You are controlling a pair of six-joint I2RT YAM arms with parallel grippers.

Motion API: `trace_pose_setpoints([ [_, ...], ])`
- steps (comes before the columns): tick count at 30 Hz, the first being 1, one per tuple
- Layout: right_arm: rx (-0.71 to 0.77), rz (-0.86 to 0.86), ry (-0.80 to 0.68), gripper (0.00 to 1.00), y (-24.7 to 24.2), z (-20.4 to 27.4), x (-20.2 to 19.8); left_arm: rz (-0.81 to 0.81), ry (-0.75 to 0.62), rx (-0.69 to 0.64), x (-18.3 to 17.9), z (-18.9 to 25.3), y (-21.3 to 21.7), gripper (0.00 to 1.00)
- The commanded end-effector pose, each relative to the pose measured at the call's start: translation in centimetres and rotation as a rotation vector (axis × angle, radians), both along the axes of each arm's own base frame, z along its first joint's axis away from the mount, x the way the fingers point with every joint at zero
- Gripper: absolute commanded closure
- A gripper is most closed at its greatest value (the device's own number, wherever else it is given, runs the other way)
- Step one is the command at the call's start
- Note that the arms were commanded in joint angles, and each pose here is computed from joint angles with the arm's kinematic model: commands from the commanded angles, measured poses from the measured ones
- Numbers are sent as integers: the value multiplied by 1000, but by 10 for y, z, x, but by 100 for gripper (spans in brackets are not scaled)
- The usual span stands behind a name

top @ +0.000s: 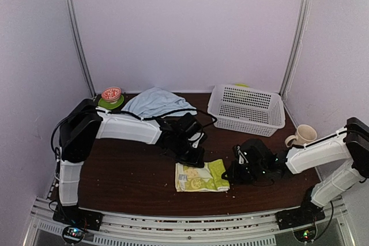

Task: Roll the towels
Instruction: Roll the towel from the center of the board.

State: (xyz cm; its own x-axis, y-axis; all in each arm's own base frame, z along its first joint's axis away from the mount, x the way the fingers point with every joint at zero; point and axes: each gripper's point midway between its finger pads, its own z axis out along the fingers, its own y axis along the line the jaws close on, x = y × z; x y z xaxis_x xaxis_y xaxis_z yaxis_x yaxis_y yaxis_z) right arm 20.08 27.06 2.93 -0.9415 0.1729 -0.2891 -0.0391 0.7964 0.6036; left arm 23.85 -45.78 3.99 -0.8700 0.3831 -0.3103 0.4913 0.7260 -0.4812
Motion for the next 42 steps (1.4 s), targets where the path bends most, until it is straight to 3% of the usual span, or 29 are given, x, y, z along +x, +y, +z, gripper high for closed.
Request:
trace_pose_setpoints([
  [1,-352,75,-28,100,-48,-10,-1,14,-91,26,7,35,22,89],
  [8,-582,122,-69,100,-66,4,15,10,-118,51,11,24,26,88],
  [17,-704,114,-115,100,-60,21,30,4,-109,44,16,5,14,89],
  [29,-703,87,-162,100,-36,31,33,-1,-59,85,5,-26,24,96],
  [42,-634,95,-180,100,-3,32,29,1,-56,88,1,-28,32,99],
])
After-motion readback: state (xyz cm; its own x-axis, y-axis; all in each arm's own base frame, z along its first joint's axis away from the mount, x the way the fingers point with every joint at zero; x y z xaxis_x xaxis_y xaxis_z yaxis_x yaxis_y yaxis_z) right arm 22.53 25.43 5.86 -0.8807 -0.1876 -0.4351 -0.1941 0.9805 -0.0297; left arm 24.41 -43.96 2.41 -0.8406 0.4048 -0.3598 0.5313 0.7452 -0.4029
